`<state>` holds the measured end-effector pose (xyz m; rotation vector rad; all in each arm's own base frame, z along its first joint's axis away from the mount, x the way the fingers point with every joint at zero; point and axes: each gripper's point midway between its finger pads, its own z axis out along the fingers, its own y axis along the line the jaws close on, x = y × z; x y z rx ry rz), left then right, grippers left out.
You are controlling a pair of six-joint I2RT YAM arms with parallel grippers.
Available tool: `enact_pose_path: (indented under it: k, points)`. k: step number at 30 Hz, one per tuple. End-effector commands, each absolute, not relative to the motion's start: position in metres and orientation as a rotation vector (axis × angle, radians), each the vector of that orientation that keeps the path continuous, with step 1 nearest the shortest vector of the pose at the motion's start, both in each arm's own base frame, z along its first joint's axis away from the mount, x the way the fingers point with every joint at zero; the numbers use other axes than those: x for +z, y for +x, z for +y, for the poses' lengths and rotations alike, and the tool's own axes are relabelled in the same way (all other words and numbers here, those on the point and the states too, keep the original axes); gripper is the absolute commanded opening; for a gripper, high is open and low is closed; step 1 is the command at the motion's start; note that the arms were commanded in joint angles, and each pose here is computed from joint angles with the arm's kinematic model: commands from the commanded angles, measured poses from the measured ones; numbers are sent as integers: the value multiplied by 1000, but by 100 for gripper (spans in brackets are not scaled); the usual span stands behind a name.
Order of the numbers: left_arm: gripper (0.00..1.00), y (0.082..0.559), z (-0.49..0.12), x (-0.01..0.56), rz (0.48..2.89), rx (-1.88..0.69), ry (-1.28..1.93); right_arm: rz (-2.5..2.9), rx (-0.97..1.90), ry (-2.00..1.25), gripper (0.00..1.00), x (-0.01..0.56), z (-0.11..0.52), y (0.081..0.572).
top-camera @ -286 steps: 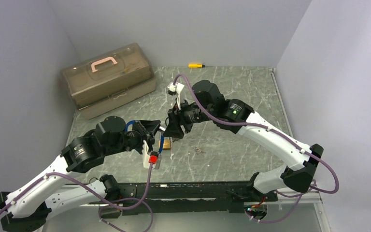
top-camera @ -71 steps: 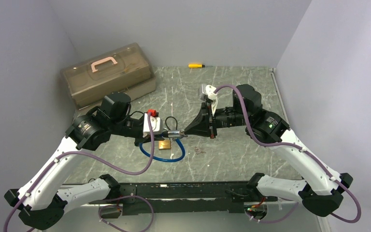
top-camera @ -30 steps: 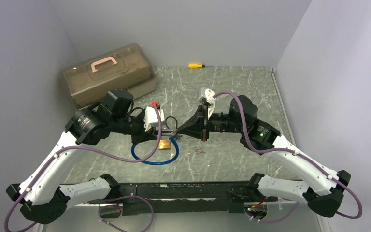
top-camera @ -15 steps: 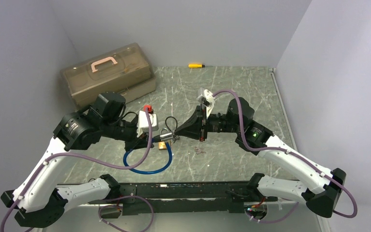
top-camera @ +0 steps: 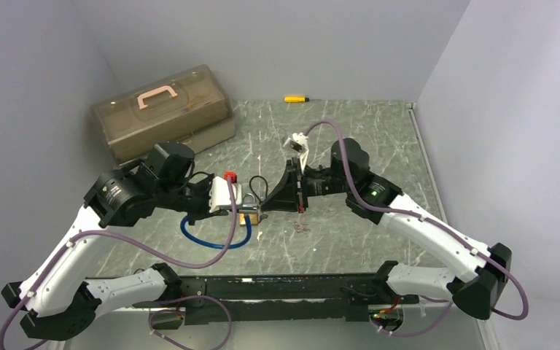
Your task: Unlock with the key
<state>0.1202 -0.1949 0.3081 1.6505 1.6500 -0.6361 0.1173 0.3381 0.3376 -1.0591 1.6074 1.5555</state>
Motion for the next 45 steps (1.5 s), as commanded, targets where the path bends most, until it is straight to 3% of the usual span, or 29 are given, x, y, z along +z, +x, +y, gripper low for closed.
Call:
enact_pose_path:
  k: [1,11,21,39,45]
  points:
    - [0,175,-255,397,1133,-461,1535,1833,1726,-1019,0,317,352,109]
    - [0,189,-254,400,1046,-315,1480,1779,1731,-787,0,339,346,135]
    - [0,164,-252,384,1039,-418,1530,1621,1816,-744,0,363,329,136]
    - [0,167,-233,394,838,-195,1495,1671,2070,-699,0,385,311,133]
    - [0,161,-233,392,939,-293,1479,1661,1787,-719,36,398,290,149]
